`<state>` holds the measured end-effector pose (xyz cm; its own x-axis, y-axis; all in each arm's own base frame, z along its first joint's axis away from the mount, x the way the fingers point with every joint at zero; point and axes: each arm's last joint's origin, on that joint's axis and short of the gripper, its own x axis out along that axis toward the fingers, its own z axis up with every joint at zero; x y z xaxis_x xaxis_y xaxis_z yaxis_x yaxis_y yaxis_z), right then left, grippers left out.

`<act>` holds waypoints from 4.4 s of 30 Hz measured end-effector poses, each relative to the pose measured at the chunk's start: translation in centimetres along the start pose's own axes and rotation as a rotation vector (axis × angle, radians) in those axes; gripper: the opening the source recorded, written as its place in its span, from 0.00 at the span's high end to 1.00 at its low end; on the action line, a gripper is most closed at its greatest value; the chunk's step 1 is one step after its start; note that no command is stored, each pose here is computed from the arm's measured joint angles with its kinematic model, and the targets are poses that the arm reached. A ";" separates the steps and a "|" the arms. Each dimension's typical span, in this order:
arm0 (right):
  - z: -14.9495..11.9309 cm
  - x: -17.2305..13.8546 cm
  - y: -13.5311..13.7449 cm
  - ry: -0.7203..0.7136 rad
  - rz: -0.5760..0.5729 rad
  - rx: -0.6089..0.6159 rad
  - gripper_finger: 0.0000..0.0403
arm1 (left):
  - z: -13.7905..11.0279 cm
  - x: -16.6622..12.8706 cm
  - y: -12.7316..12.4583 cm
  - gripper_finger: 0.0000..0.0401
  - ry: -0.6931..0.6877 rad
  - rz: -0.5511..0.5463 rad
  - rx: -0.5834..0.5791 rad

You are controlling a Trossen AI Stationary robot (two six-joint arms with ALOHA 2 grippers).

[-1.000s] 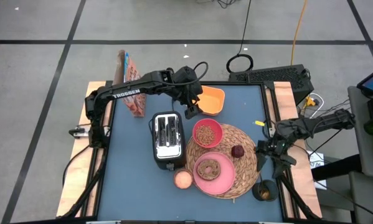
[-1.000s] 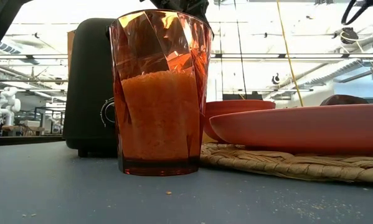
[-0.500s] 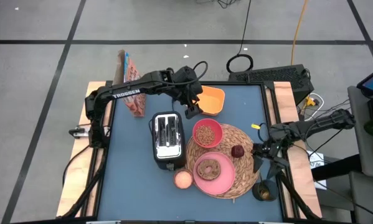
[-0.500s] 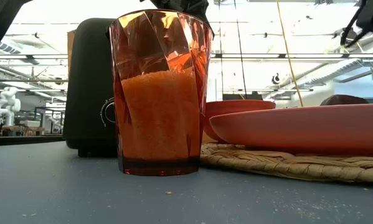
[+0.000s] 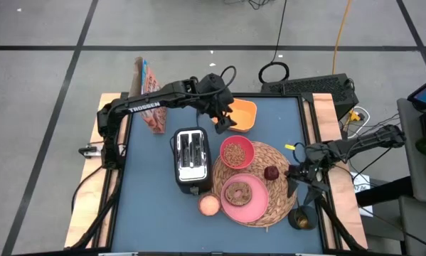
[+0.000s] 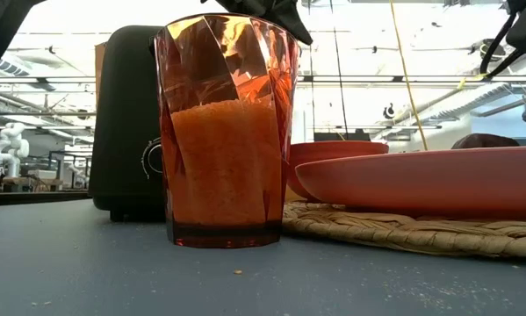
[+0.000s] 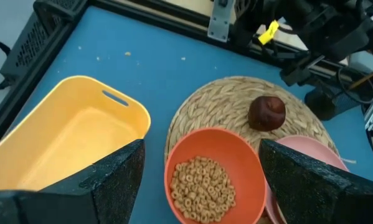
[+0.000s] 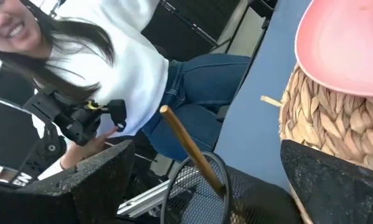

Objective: Arrange a breakfast setting
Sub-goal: Put the gold spoon on the table mat

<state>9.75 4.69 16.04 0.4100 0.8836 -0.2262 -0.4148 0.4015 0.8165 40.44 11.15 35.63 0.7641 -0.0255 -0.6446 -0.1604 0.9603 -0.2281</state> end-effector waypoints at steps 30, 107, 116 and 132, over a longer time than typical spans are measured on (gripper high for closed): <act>0.1 0.0 -0.2 -0.044 -0.060 -0.124 0.41 | 0.0 0.0 0.0 0.20 -0.002 0.000 0.000; 5.2 -3.0 5.0 -1.054 -0.394 -0.913 0.94 | 1.0 -0.1 -0.1 0.20 -0.104 -0.010 0.025; 5.4 -4.3 6.8 -1.253 -0.589 -1.272 0.94 | 1.1 -0.1 -0.1 0.20 -0.112 -0.011 0.013; 5.4 -5.5 7.3 -1.328 -1.116 -1.503 0.94 | 1.3 0.3 -1.9 0.20 -0.145 -0.048 0.041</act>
<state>8.82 1.46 26.15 0.6923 -0.0811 0.7170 0.4335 0.8411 -0.3234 41.75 9.71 36.85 0.8529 -0.0343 -0.5210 -0.0979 0.9697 -0.2241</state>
